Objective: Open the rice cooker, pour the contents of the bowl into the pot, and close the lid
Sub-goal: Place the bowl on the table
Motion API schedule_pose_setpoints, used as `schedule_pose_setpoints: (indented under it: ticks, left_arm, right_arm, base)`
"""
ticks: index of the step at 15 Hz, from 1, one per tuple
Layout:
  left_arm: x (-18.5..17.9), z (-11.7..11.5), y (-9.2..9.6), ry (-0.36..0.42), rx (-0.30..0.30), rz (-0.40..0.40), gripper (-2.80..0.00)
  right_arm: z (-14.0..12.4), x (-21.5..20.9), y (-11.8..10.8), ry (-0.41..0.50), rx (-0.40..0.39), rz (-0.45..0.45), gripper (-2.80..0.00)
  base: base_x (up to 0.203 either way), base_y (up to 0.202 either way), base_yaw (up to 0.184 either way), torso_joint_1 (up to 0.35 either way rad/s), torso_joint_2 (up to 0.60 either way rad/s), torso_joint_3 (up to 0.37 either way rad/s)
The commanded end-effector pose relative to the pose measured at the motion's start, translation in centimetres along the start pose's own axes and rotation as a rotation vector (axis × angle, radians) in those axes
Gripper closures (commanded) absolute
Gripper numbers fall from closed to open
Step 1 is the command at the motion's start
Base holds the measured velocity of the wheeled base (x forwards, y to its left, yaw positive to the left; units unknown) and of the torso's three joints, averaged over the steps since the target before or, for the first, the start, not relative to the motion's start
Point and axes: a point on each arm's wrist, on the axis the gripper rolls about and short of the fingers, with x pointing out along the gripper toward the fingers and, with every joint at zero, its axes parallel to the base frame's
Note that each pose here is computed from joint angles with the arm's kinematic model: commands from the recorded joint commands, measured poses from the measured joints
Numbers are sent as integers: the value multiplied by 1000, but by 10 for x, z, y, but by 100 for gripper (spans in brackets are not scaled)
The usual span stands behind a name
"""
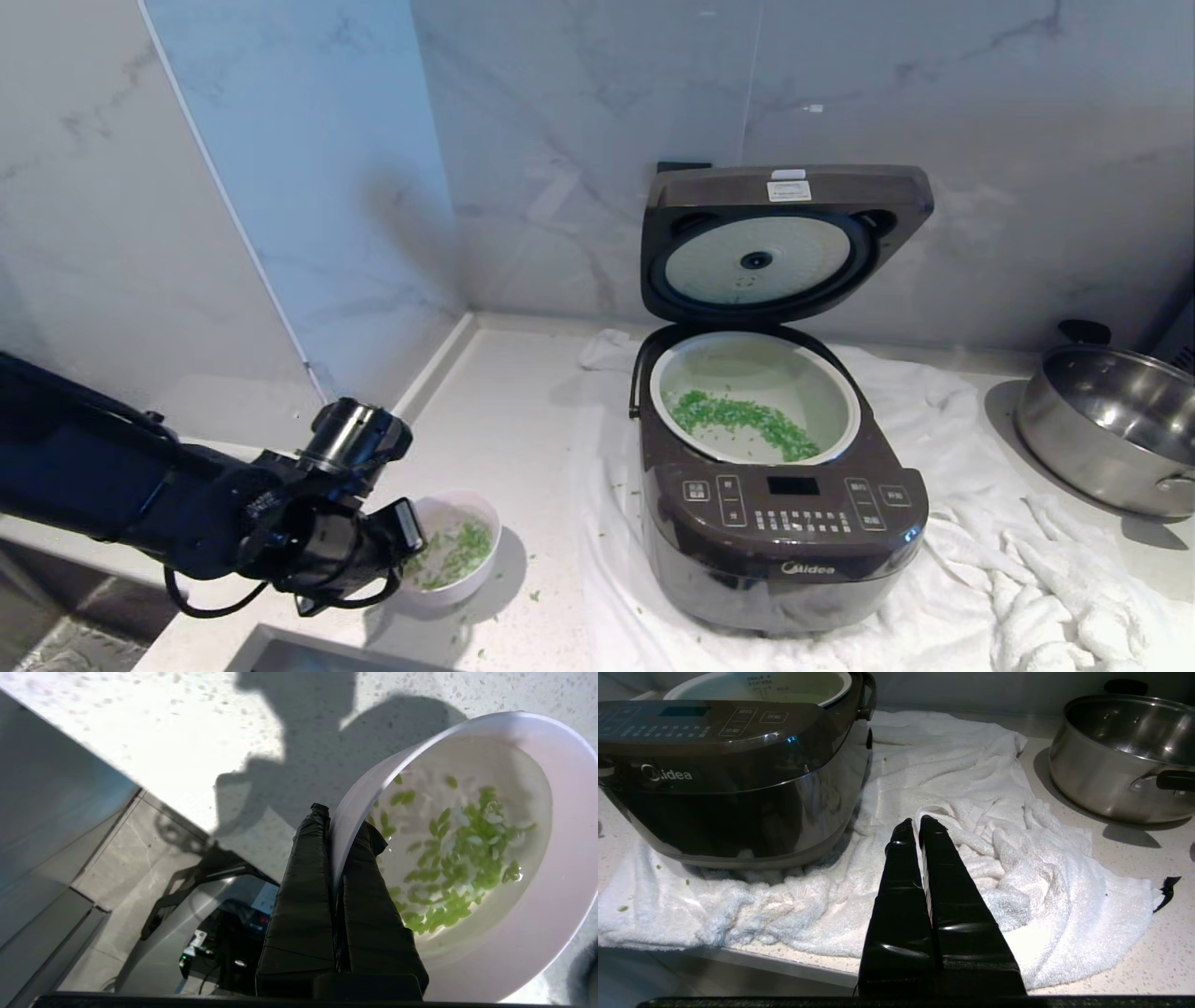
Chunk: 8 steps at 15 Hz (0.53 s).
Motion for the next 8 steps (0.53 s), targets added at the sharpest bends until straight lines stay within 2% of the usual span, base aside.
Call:
schedule_pose_setpoints:
  ticks: [1, 5, 8]
  left_arm:
    - [22, -5, -6, 15, 8, 58, 0]
    - [46, -8, -7, -1, 6, 93, 0]
    - [48, -5, -9, -7, -3, 89, 0]
  right_arm:
    - [0, 0, 0, -1, 0, 0, 0]
    - [0, 0, 0, 0, 0, 1, 0]
    - [0, 0, 0, 0, 0, 0, 0]
  base:
    - [0, 0, 0, 0, 0, 0]
    - [0, 0, 0, 0, 0, 0]
    - [0, 0, 0, 0, 0, 0]
